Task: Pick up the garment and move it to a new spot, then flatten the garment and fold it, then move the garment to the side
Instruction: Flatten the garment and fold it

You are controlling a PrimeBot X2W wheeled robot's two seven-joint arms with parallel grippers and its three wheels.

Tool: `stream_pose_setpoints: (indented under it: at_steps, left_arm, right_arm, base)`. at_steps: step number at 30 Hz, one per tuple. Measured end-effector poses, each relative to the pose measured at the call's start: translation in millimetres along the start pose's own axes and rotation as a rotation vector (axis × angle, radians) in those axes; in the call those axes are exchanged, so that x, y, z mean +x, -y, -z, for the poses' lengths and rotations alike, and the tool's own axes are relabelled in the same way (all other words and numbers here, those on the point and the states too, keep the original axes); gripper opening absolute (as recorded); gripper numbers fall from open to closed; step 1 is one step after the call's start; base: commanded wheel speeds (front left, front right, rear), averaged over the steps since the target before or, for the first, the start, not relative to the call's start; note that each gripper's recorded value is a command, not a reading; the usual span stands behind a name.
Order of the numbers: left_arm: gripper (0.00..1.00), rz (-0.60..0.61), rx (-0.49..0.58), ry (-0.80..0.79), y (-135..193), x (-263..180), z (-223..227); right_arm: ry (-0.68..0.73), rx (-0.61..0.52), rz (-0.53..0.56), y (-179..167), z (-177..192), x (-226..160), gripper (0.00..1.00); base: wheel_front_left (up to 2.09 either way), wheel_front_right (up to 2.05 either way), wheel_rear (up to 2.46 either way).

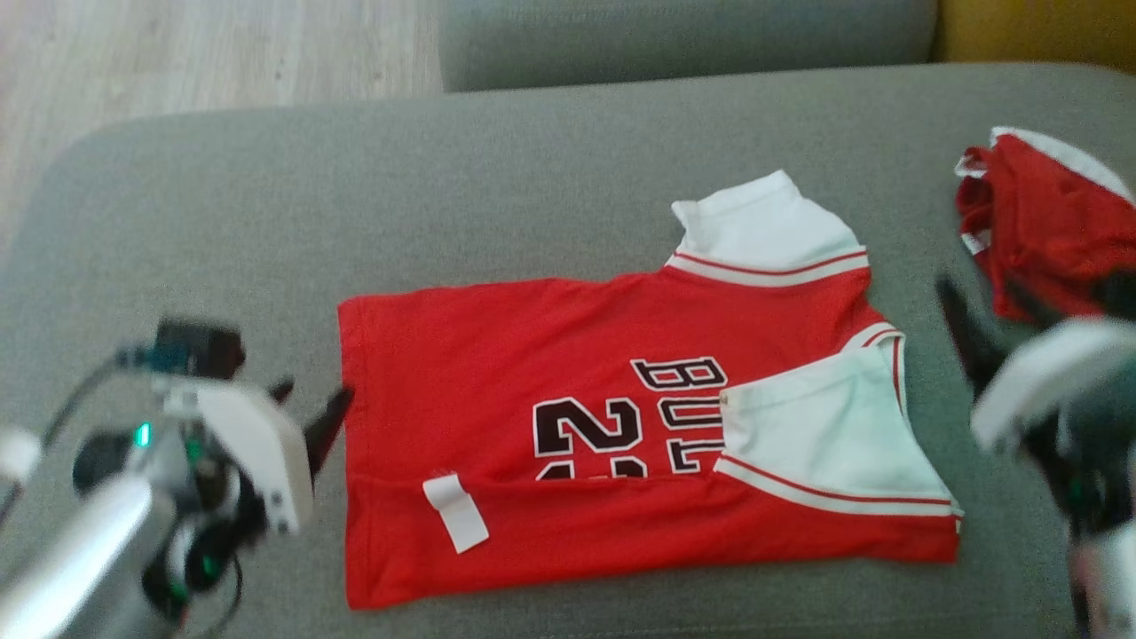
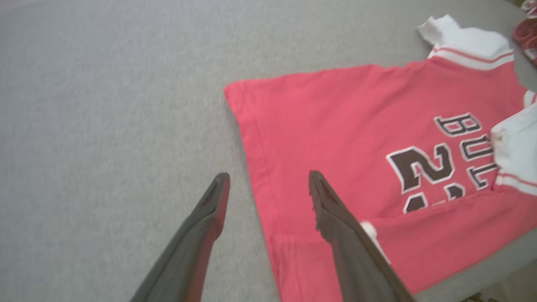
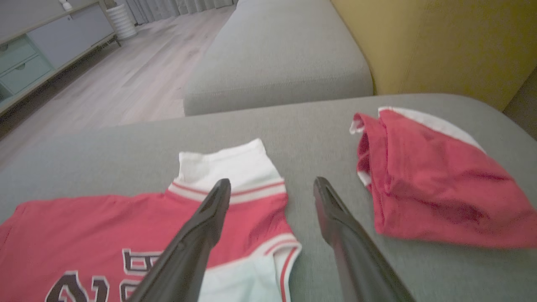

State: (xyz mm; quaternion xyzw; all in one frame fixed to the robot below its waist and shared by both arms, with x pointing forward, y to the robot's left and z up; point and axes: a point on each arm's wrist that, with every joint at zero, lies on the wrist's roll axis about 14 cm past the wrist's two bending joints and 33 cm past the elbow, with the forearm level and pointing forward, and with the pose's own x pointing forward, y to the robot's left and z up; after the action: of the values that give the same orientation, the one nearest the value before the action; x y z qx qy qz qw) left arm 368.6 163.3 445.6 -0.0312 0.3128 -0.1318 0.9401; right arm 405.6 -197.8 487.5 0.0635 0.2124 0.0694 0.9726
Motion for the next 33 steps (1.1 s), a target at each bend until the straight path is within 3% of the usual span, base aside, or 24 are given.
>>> stream_pose_setpoints:
  at_steps: [3, 6, 10, 17, 23, 33]
  left_arm:
    - [1.0, 0.023, 0.062, -0.028, -4, 18, -19]
    - [1.0, 0.066, 0.066, -0.09, -1, 39, -25]
    - [1.0, 0.14, 0.068, -0.177, 11, 63, -24]
    - [1.0, 0.104, 0.091, -0.237, -11, 92, -29]
    - [1.0, 0.077, 0.06, -0.288, -26, 109, -18]
    - [1.0, 0.068, 0.054, -0.34, -36, 121, -1]
  right_arm:
    - [0.045, -0.019, -0.016, -3, -31, 31, 1.0]
    - [0.013, -0.074, -0.031, -6, -38, 62, 1.0]
    - [-0.056, -0.148, -0.044, -7, -37, 103, 1.0]
    - [-0.147, -0.221, -0.085, -15, -25, 161, 1.0]
    - [-0.27, -0.241, -0.117, -25, 8, 191, 1.0]
    - [-0.416, -0.223, -0.065, -8, 39, 210, 1.0]
  base:
    - [0.0, 0.0, 0.0]
    - [0.0, 0.0, 0.0]
    - [0.0, 0.0, 0.0]
    - [0.0, 0.0, 0.0]
    - [0.0, 0.0, 0.0]
    - [0.0, 0.0, 0.0]
